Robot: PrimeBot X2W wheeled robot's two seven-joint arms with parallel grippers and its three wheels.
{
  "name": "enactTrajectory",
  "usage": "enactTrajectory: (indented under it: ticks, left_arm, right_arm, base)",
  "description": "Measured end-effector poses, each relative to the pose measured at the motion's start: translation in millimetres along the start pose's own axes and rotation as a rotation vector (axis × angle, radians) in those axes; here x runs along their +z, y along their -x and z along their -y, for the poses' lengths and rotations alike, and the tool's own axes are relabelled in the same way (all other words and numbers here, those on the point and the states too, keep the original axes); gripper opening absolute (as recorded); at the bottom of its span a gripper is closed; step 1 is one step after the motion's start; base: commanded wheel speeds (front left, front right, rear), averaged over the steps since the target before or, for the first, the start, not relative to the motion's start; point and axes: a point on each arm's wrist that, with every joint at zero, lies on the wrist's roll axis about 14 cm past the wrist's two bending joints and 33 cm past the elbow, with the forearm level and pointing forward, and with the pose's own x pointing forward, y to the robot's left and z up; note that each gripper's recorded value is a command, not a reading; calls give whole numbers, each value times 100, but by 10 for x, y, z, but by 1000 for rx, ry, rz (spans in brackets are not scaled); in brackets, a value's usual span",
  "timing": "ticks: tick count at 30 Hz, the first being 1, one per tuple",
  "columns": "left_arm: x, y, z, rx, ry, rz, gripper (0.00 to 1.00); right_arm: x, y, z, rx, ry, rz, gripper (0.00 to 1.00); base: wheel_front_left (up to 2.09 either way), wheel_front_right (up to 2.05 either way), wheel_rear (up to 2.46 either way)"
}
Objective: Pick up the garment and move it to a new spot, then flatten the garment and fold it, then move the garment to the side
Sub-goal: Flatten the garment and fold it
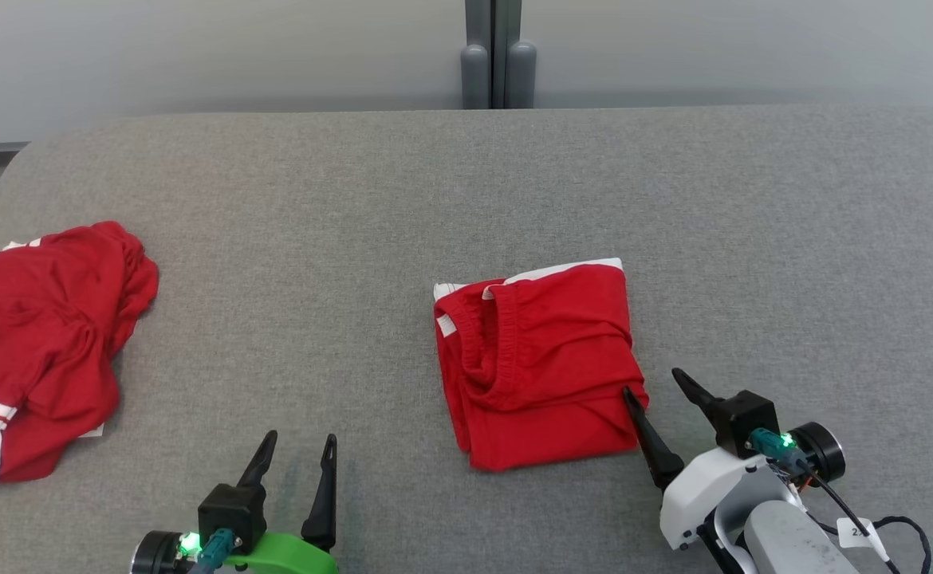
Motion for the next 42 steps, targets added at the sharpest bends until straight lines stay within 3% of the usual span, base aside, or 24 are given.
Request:
enactTrajectory:
  ticks: [2, 12, 15, 19, 21, 22, 35, 42]
  left_arm:
    - [-5, 4, -28, 8, 2, -2, 100]
    - [19, -16, -30, 7, 11, 5, 100]
    - [7, -23, -21, 5, 19, 1, 100]
    - [-1, -37, -15, 2, 25, -2, 100]
    - [5, -52, -23, 4, 24, -1, 100]
    - [11, -59, -26, 4, 24, 0, 100]
    - [43, -58, -22, 2, 23, 10, 100]
    - [35, -30, 58, -20, 27, 11, 100]
  right_arm:
    - [-32, -23, -36, 13, 2, -10, 89]
    - [-92, -60, -94, 35, 16, -29, 87]
    - [-118, -56, -88, 34, 17, -35, 83]
    - [-142, -66, -83, 35, 18, -42, 38]
    - [-150, -77, -87, 37, 18, -44, 3]
    - [-151, -83, -87, 37, 18, -44, 0]
    - [31, 20, -29, -2, -48, 32, 0]
    - [-221, 380, -62, -27, -79, -22, 0]
  base:
    - [0, 0, 0]
    - [0, 0, 0]
    - [0, 0, 0]
    - [0, 0, 0]
    - [0, 0, 0]
    - [0, 0, 0]
    - [0, 0, 0]
    - [0, 0, 0]
